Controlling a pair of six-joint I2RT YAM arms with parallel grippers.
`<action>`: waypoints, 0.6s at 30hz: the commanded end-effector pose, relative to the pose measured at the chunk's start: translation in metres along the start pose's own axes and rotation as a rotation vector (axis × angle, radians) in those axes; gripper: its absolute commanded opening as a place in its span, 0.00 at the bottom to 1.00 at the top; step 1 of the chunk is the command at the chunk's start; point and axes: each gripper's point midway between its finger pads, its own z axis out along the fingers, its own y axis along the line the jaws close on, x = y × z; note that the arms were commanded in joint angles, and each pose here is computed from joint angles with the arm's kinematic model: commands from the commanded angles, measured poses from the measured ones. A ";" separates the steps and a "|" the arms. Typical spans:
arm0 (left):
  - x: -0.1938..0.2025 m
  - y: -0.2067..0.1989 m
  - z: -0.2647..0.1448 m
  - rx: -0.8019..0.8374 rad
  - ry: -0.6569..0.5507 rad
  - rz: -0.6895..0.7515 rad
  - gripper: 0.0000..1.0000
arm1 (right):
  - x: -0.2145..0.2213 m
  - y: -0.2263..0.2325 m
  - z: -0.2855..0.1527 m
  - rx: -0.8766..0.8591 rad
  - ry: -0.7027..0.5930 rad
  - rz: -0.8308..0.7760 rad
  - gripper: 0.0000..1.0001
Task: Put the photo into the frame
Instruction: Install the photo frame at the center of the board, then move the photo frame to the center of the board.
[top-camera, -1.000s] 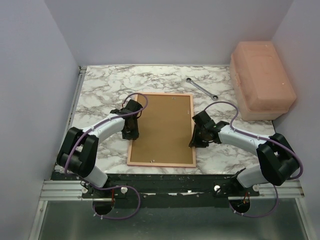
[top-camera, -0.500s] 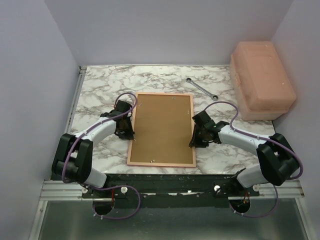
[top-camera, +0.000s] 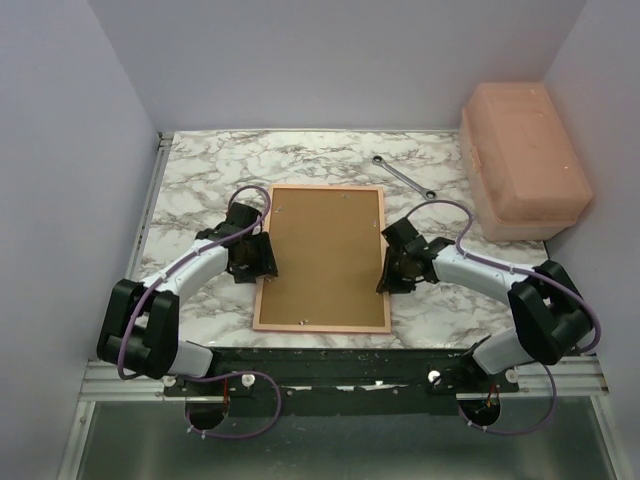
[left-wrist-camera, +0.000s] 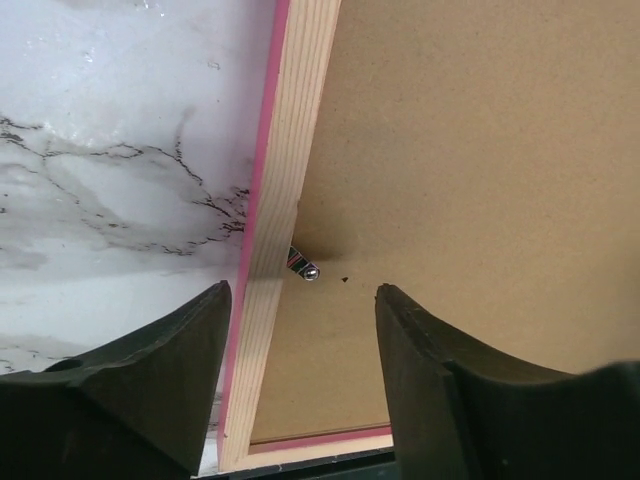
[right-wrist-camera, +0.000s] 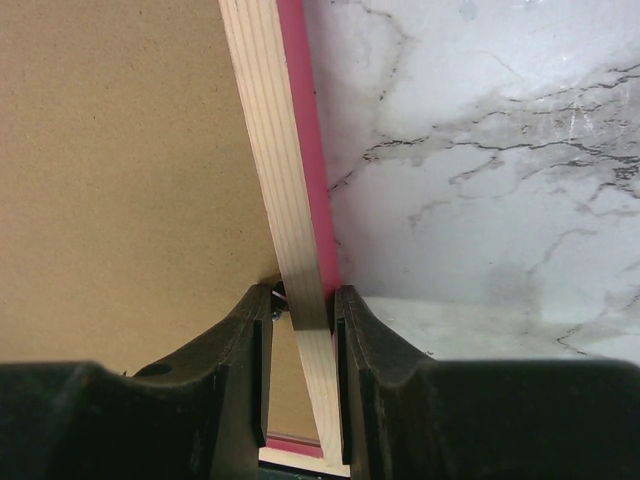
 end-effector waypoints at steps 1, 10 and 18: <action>-0.001 -0.003 -0.010 0.021 -0.020 -0.009 0.64 | 0.001 -0.008 0.005 0.059 0.021 -0.051 0.36; 0.001 -0.005 0.004 0.039 0.032 -0.028 0.68 | -0.044 0.003 0.008 0.040 -0.030 -0.033 0.84; 0.024 -0.048 0.002 0.264 0.115 -0.015 0.68 | -0.036 0.028 0.007 -0.088 0.048 -0.032 0.84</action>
